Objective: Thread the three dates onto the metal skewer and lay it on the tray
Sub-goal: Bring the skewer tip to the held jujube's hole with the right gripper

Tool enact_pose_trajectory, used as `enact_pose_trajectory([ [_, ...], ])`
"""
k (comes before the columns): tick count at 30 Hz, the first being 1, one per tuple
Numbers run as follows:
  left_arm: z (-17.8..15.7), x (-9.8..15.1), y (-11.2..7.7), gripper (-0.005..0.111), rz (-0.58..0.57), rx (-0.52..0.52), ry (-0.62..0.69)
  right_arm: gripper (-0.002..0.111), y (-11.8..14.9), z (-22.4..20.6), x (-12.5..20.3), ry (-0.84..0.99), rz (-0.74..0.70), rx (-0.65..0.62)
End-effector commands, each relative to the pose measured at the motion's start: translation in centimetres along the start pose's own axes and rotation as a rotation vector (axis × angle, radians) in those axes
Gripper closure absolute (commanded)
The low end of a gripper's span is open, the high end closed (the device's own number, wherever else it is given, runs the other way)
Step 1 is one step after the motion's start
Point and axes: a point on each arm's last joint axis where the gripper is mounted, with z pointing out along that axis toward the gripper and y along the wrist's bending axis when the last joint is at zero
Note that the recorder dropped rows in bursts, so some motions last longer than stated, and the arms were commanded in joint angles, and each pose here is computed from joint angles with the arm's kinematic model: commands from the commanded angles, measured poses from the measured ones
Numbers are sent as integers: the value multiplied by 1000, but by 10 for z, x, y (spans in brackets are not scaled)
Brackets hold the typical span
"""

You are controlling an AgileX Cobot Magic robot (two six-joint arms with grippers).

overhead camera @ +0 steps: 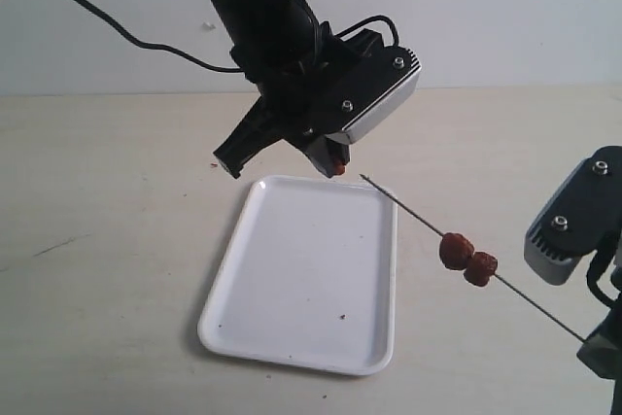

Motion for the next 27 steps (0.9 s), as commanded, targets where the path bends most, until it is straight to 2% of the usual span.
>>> enact_pose_trajectory([
  [1,-7,1,2,95,3,-26,12,108,2,1,-11,-32,30,-31],
  [12,-7,0,4,95,6,-45,18,108,1,-7,-39,-3,47,-57],
  [27,-7,1,4,95,7,-46,21,108,0,-5,-35,58,39,-47],
])
